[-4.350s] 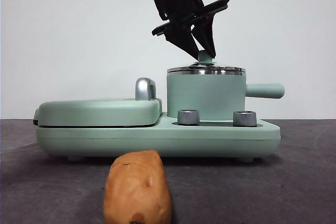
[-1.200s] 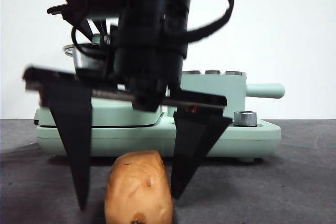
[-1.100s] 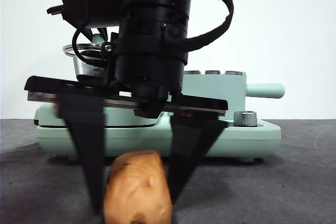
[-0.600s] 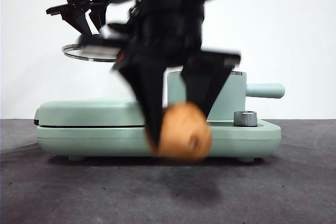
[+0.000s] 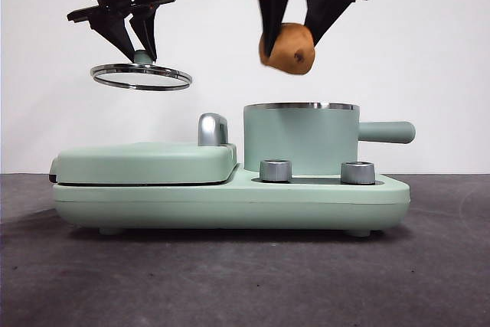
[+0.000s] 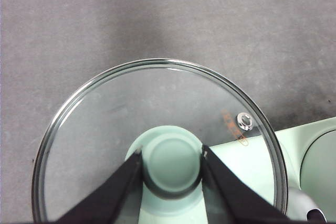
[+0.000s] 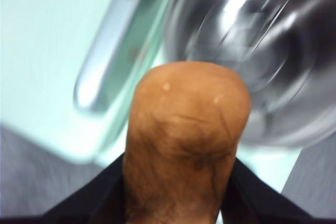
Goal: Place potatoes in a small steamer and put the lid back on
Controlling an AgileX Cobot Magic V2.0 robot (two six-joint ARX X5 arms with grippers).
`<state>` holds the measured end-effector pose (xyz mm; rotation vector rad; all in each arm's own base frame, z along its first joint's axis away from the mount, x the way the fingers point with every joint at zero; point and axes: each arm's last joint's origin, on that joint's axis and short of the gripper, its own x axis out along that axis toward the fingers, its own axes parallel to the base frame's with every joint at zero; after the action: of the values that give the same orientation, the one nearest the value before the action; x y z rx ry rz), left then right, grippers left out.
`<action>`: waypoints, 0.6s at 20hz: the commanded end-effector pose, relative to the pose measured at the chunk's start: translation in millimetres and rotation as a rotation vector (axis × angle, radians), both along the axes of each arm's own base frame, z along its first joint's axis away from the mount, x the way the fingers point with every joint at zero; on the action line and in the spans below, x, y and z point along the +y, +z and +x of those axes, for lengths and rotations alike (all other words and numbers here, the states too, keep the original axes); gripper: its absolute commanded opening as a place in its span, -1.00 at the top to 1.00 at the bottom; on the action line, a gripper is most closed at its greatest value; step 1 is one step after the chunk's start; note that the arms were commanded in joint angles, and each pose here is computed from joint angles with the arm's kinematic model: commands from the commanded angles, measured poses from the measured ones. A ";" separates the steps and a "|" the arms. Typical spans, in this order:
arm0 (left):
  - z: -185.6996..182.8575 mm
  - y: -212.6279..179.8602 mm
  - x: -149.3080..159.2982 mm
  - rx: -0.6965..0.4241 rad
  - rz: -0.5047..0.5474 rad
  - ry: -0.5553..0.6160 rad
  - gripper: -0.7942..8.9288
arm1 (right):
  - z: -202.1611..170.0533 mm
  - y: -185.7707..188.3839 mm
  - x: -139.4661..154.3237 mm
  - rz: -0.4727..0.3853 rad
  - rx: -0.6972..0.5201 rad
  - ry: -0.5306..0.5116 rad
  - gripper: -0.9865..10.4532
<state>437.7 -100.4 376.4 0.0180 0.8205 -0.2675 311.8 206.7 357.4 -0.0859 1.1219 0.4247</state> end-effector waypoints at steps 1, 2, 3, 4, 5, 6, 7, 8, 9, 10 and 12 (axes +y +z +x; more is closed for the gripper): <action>-5.9 21.2 0.1 -0.079 -0.019 -0.003 0.81 | 18.6 6.4 -9.7 0.025 -0.045 0.006 0.81; -5.9 21.3 -0.3 -0.080 -0.019 -0.004 0.81 | 26.9 6.6 -13.7 0.033 -0.056 0.001 0.81; -5.9 21.3 -0.3 -0.080 -0.019 -0.004 0.81 | 35.2 4.9 -16.5 0.039 -0.059 -0.005 0.81; -5.9 21.3 -0.3 -0.080 -0.020 -0.004 0.81 | 43.0 2.1 -17.7 0.036 -0.058 -0.013 0.81; -5.9 21.3 -0.3 -0.081 -0.020 -0.004 0.81 | 50.6 -1.9 -17.9 0.032 -0.056 -0.017 0.81; -5.9 21.3 -0.3 -0.081 -0.020 -0.004 0.81 | 58.1 -7.5 -16.6 0.026 -0.050 -0.013 0.81; -5.9 21.3 -0.3 -0.081 -0.020 -0.004 0.81 | 64.7 -13.1 -14.4 0.020 -0.043 -0.011 0.81; -5.9 21.3 -0.3 -0.080 -0.020 -0.004 0.81 | 71.7 -20.5 -11.2 0.013 -0.035 -0.007 0.81; -5.9 21.3 -0.3 -0.080 -0.019 -0.004 0.81 | 76.9 -25.3 -10.4 0.005 -0.033 -0.003 0.81; -6.0 21.2 -0.3 -0.080 -0.019 -0.004 0.81 | 82.3 -32.0 -9.0 -0.010 -0.027 -0.003 0.81; -6.0 21.2 -0.2 -0.078 -0.022 -0.001 0.81 | 87.3 -43.2 -6.9 -0.026 -0.002 0.005 0.81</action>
<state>437.7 -100.4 376.3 0.0181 0.8208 -0.2675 394.9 196.2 313.9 -0.0976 1.1431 0.4004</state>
